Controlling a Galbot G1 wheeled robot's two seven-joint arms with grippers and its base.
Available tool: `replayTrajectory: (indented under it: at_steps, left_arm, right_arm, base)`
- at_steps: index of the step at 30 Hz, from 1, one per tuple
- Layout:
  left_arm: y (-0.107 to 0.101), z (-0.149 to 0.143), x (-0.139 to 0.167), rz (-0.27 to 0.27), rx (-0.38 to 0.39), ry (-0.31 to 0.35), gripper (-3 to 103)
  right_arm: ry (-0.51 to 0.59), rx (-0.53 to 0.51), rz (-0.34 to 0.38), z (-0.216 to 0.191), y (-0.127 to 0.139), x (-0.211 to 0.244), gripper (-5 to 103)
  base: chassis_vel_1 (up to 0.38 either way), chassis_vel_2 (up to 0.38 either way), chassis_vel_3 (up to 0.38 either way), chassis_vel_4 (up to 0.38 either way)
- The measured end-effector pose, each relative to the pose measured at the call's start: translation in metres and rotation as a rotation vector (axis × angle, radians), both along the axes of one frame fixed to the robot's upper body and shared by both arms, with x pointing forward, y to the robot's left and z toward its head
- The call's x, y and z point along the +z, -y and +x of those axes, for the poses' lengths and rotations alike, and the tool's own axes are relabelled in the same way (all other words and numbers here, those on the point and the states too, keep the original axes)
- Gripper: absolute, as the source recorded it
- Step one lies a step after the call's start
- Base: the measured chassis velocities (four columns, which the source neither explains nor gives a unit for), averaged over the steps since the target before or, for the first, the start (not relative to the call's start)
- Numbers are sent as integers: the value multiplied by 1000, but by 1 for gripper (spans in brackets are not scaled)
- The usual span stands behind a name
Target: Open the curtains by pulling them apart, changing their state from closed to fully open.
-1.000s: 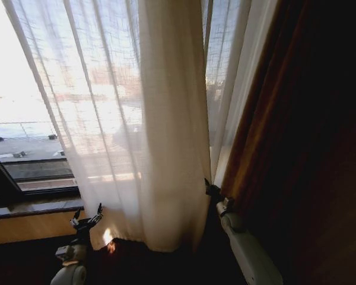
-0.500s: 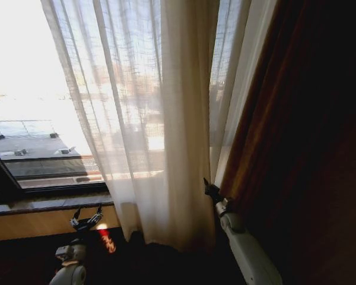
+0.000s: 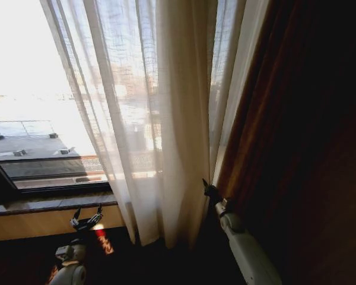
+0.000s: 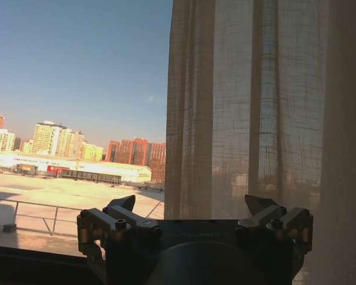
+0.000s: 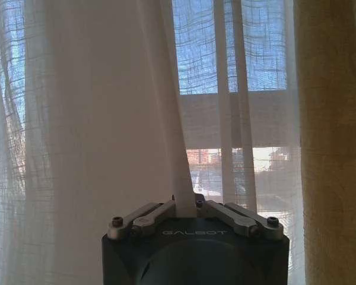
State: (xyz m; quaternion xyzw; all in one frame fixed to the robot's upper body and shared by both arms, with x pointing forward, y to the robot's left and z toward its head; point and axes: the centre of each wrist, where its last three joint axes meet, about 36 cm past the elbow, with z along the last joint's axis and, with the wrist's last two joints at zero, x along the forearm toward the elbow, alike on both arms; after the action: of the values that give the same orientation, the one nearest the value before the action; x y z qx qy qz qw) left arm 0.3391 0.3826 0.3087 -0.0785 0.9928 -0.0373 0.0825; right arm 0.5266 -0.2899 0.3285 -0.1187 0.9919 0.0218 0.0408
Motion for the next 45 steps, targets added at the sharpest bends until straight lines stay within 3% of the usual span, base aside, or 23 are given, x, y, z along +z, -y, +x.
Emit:
replayTrajectory:
  at_steps: [11,17,20,26,32,37,40,42,43,45]
  left_arm:
    - [0,0,0,0,0,0,100]
    - [0,0,0,0,0,0,100]
    - [0,0,0,0,0,0,100]
    - [0,0,0,0,0,0,100]
    - [0,0,0,0,0,0,100]
    - [0,0,0,0,0,0,100]
    - [0,0,0,0,1,0,100]
    - [0,0,0,0,0,0,100]
    - [0,0,0,0,0,0,100]
    - [0,0,0,0,0,0,100]
  right_arm:
    - [-5,-33,-36,7,1,1,0]
    - [-50,-211,-102,14,6,8,0]
    - [-57,-323,-166,19,26,16,0]
    - [-64,-398,-206,20,47,22,0]
    - [-71,-408,-206,17,49,20,0]
    - [-71,-339,-178,8,35,15,-2]
    - [-66,-264,-150,-1,19,12,14]
    - [-67,-252,-148,-3,16,11,14]
    - [-73,-226,-145,-10,10,8,25]
    - [-83,-203,-148,-17,7,6,30]
  base:
    - [-60,-54,53,56]
    - [0,0,0,0]
    - [0,0,0,0]
    - [0,0,0,0]
    - [0,0,0,0]
    - [0,0,0,0]
    - [0,0,0,0]
    - [0,0,0,0]
    - [0,0,0,0]
    - [0,0,0,0]
